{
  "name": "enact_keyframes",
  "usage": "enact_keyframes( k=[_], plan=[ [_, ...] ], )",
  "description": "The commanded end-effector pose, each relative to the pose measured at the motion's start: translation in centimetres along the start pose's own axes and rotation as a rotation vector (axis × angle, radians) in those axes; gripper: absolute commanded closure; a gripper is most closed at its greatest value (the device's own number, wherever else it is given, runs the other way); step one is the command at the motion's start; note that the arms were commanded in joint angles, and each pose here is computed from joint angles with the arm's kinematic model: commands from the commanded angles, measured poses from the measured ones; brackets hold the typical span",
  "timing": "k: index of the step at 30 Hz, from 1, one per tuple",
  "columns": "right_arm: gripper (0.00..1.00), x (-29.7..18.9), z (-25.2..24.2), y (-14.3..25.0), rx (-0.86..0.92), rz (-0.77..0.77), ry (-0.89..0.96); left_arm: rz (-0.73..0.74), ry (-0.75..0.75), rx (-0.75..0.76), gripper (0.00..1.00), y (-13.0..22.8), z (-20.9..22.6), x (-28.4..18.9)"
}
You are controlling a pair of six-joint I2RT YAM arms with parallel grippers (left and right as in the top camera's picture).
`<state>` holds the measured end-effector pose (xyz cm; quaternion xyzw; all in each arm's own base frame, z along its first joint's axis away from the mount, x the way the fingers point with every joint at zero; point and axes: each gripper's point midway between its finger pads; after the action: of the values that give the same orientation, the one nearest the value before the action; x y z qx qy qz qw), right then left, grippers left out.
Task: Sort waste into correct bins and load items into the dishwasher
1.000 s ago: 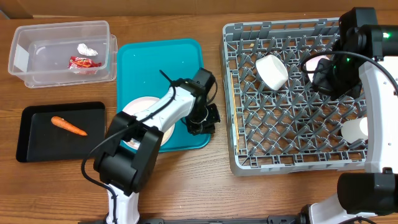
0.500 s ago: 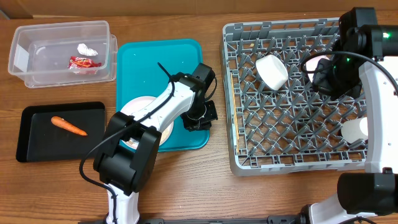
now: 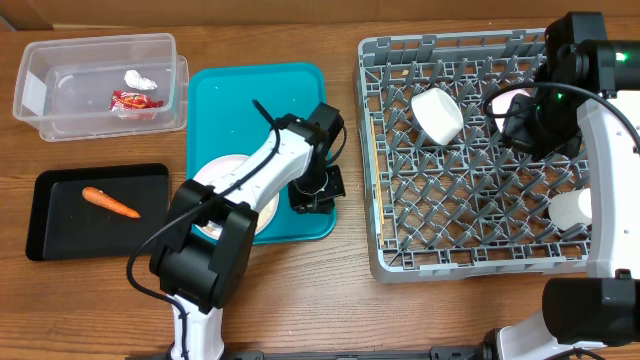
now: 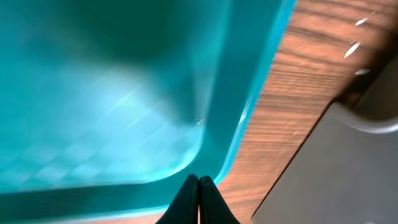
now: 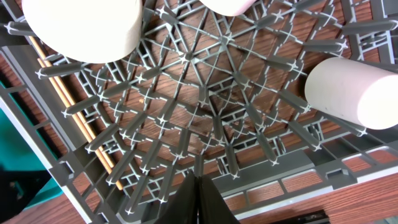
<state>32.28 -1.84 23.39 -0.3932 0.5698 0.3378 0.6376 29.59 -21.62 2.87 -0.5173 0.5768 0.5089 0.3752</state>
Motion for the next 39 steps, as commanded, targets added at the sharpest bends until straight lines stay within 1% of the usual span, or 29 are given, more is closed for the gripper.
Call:
enact_keyframes(
  k=[1, 5, 11, 12, 13, 14, 15, 16, 17, 18, 19, 21, 25, 29, 35, 39],
  plan=[
    [0.95, -0.3, -0.1, -0.1, -0.001, -0.014, 0.0, -0.033, -0.039, 0.062, 0.96, -1.1, 0.7, -2.8],
    [0.95, -0.3, -0.1, -0.2, -0.001, -0.015, -0.001, -0.024, -0.137, 0.067, 0.96, -0.1, 2.7, -4.6],
    [0.95, -0.3, 0.0, -0.4, 0.0, -0.023, -0.005, -0.025, -0.233, 0.077, 0.96, 0.2, 4.6, -4.8],
    [0.95, -0.3, 0.0, -0.3, -0.001, -0.023, -0.005, -0.04, -0.27, 0.078, 0.93, -0.1, 5.2, -5.0],
    [0.95, -0.3, 0.0, -0.3, -0.001, -0.022, -0.005, -0.054, -0.293, 0.077, 0.87, -0.3, 5.6, -5.1],
    [0.95, -0.3, 0.0, -0.3, -0.001, -0.023, -0.005, -0.075, -0.317, 0.075, 0.78, -0.8, 6.0, -5.2],
    [0.95, -0.3, 0.0, -0.4, -0.001, -0.023, -0.005, -0.1, -0.332, 0.077, 0.66, -1.3, 6.1, -5.4],
    [0.95, -0.3, 0.0, -0.4, -0.001, -0.023, -0.005, -0.126, -0.343, 0.08, 0.55, -1.9, 6.2, -5.5],
    [0.95, -0.3, 0.0, -0.4, -0.001, -0.024, -0.005, -0.146, -0.348, 0.082, 0.48, -2.3, 6.2, -5.5],
    [0.95, -0.3, 0.0, -0.4, -0.001, -0.023, -0.006, -0.165, -0.351, 0.083, 0.37, -2.7, 6.2, -5.6],
    [0.95, -0.3, 0.0, -0.4, -0.001, -0.023, -0.006, -0.186, -0.352, 0.085, 0.33, -3.2, 6.1, -5.7],
    [0.95, -0.3, 0.0, -0.4, -0.001, -0.023, -0.005, -0.231, -0.366, 0.087, 0.38, -4.2, 6.2, -5.9],
    [0.95, -0.3, 0.0, -0.3, -0.001, -0.023, -0.006, -0.308, -0.387, 0.087, 0.44, -6.0, 6.2, -6.1],
    [0.95, -0.3, 0.0, -0.4, -0.001, -0.023, -0.005, -0.299, -0.394, 0.054, 0.5, -6.3, 6.8, -5.5],
    [0.95, -0.3, 0.0, -0.4, -0.001, -0.023, -0.006, -0.275, -0.401, -0.011, 0.48, -6.5, 8.6, -5.1],
    [0.95, -0.3, 0.0, -0.4, -0.001, -0.023, -0.006, -0.279, -0.378, -0.039, 0.51, -7.1, 9.3, -4.9]
  ],
)
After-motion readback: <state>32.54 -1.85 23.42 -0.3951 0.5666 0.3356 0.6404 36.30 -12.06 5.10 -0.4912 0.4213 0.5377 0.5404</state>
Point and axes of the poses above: each gripper's point midway between its finger pads, its own x axis out along the fingers, its own z axis along the line the jaws close on, y = z × x, and after that the axes turned 7 degrees about x, right-handed
